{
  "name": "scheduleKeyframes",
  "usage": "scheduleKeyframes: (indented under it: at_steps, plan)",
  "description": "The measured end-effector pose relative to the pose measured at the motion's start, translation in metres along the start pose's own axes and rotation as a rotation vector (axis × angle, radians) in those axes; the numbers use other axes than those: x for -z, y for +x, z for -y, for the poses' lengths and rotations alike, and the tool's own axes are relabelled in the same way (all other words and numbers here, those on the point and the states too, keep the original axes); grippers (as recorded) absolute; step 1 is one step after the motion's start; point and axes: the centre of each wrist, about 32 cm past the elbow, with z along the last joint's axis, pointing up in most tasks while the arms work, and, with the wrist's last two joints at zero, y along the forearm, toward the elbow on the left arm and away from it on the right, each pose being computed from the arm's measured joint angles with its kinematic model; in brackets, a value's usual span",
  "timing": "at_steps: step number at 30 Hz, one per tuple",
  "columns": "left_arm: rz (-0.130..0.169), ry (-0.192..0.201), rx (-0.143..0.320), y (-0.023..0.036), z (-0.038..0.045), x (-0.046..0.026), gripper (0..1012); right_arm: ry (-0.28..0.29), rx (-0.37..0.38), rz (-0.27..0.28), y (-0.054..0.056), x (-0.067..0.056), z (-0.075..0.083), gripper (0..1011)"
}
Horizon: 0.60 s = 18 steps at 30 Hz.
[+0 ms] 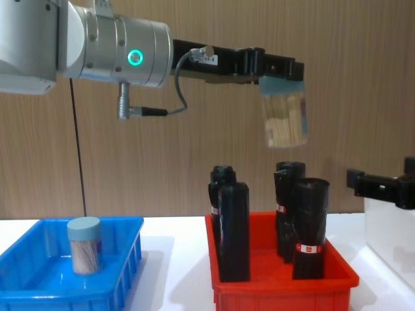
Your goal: Pick the cotton swabs from the blue box and place them into the white box.
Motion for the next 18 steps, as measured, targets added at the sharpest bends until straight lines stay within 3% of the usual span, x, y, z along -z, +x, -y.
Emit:
scheduleKeyframes:
  at_steps: [18]
  plan:
    - [-0.001,0.005,0.014,0.0001,0.003,-0.0032,659,-0.075,-0.113,-0.008,0.018,-0.019,-0.012,1002]
